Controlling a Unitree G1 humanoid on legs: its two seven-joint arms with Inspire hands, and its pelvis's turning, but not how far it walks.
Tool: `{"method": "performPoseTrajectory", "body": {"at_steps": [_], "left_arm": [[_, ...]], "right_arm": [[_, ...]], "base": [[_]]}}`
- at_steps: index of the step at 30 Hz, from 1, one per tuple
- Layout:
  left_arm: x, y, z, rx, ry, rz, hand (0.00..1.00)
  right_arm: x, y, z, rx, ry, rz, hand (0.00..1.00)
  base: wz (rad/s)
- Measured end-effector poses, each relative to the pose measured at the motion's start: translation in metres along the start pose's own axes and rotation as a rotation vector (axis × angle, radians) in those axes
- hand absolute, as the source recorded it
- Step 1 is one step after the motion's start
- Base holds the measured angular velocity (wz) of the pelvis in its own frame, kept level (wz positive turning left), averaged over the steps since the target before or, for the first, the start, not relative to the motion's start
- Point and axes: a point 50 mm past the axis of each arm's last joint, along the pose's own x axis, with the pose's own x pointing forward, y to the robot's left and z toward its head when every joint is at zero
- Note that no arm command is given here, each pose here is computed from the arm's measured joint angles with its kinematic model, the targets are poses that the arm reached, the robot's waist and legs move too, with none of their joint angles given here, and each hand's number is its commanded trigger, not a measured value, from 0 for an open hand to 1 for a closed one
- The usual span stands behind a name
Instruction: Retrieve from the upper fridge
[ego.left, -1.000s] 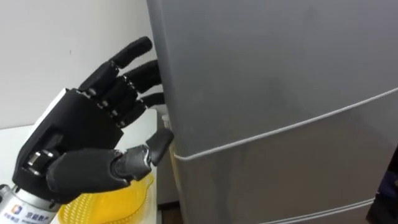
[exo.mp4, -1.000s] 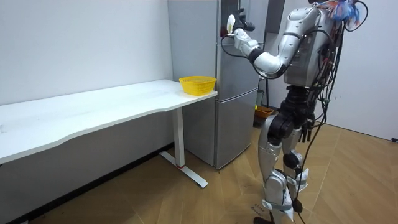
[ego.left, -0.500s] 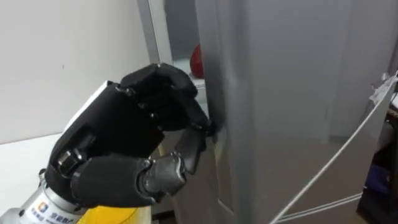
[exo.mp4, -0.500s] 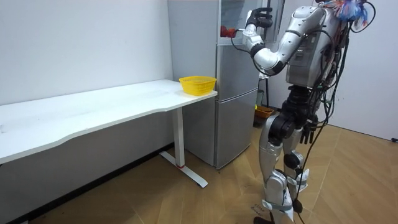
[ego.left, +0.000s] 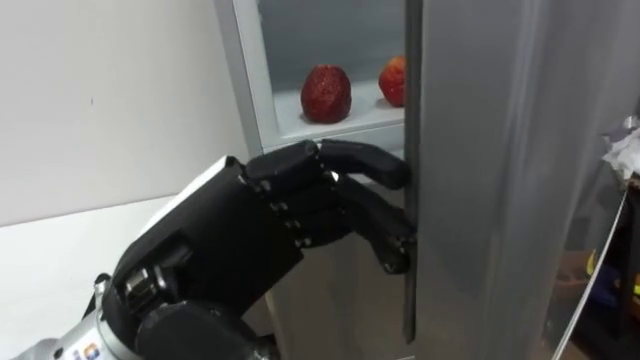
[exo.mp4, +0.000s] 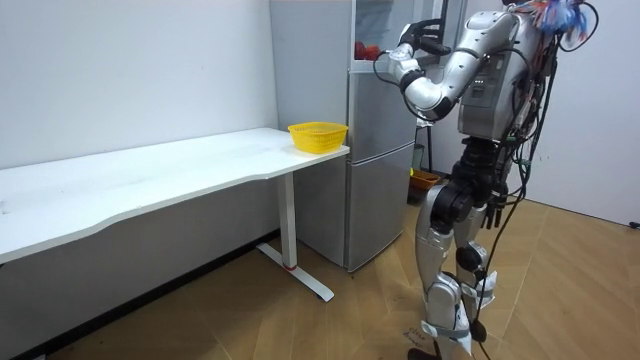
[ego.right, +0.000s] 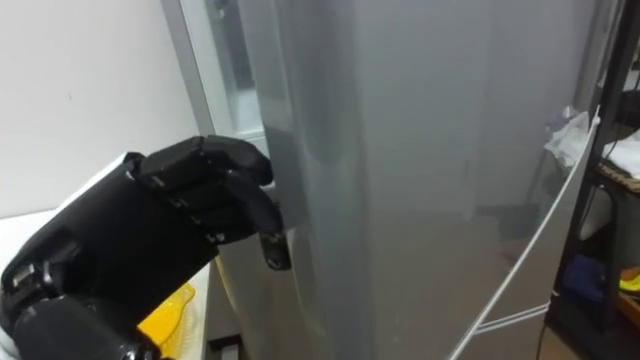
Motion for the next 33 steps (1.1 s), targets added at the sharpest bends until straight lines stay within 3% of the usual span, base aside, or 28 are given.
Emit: {"method": "performPoseTrajectory", "body": {"at_steps": [22,27,33], "left_arm": [[0.014,-0.015,-0.008,-0.049,0.002,-0.1,0.0],[0.02,-0.023,-0.012,-0.077,-0.01,-0.14,0.0],[0.04,-0.034,-0.012,-0.084,-0.023,-0.262,0.0]], "right_arm": [[0.001,0.001,-0.004,-0.003,0.009,0.006,0.0],[0.001,0.002,-0.004,-0.048,0.017,-0.002,0.0],[0.001,-0.001,0.004,-0.056,0.005,-0.011,0.0]], "base": [[-0.02],[-0.02],[-0.03]]}}
